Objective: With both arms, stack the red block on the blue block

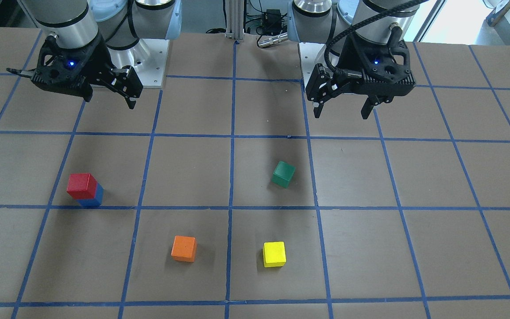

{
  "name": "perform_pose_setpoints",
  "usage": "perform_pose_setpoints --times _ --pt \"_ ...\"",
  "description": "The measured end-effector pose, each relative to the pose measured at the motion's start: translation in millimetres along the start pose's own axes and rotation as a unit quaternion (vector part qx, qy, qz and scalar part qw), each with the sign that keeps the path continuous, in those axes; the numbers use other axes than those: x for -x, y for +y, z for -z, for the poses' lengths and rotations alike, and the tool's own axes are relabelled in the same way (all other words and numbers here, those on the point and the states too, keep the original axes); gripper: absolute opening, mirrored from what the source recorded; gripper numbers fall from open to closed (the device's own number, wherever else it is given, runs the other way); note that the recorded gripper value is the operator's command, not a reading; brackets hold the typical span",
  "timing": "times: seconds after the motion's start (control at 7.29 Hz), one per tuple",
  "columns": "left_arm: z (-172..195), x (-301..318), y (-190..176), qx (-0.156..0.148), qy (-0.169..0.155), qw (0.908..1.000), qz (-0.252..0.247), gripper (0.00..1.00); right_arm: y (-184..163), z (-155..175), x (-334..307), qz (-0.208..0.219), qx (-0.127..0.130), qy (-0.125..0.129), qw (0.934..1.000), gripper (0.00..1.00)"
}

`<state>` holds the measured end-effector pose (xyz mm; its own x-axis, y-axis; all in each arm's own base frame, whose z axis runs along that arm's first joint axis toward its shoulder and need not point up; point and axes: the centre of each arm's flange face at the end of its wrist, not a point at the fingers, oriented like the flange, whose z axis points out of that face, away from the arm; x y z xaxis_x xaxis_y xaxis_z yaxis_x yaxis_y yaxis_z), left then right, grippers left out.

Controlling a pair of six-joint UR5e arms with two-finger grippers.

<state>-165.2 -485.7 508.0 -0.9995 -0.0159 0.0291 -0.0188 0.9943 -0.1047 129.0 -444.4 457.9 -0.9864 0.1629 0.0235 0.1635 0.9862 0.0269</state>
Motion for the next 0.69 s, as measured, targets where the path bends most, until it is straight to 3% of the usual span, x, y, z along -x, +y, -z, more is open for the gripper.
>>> perform_pose_setpoints --times 0.69 --pt "-4.8 1.4 -1.2 0.004 -0.016 0.9999 -0.003 1.0 1.0 -2.8 -2.3 -0.005 0.002 0.008 1.0 1.0"
